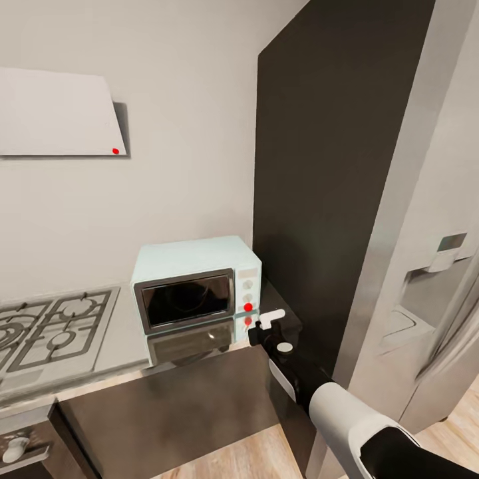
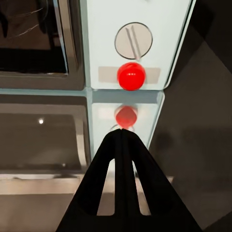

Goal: In the kitchen, take the popcorn bag from the countertop, put it into the microwave, and heat it until the popcorn is cooked so the cooked popcorn ends up inside the bag.

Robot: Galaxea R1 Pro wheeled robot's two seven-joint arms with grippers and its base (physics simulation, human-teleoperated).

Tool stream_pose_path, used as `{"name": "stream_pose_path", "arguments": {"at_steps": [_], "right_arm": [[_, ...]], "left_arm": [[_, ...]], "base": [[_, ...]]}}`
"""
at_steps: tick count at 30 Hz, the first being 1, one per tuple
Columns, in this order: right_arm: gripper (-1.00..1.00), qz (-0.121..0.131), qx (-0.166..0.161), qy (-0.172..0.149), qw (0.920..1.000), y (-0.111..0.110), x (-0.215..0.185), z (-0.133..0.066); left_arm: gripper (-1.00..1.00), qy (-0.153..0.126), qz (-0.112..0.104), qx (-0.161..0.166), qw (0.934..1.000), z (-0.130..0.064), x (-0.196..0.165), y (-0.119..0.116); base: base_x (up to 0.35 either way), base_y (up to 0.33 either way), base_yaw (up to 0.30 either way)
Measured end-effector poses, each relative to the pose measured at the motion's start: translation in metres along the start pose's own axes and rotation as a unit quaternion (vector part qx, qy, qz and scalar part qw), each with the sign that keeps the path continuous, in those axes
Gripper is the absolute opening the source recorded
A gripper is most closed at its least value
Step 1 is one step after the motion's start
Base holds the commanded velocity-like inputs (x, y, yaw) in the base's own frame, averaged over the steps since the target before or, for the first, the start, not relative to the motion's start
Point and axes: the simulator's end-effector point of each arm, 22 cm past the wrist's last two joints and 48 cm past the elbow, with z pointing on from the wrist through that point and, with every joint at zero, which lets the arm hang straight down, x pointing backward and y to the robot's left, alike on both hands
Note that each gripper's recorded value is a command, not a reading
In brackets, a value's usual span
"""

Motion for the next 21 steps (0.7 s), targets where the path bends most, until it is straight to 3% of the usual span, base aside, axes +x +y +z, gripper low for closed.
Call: {"name": "stream_pose_path", "arguments": {"at_steps": [9, 21], "right_arm": [[-1.0, 0.0, 0.0, 0.003, 1.0, 0.0, 0.003, 0.0], [-1.0, -0.003, 0.002, 0.013, 0.9999, -0.002, 0.017, -0.001]], "left_arm": [[1.0, 0.001, 0.0, 0.0, 1.0, 0.0, 0.001, 0.0], [1.0, 0.001, 0.0, 0.0, 1.0, 0.0, 0.001, 0.0]], "base": [[0.173, 0.001, 0.0], [0.016, 0.0, 0.0]]}}
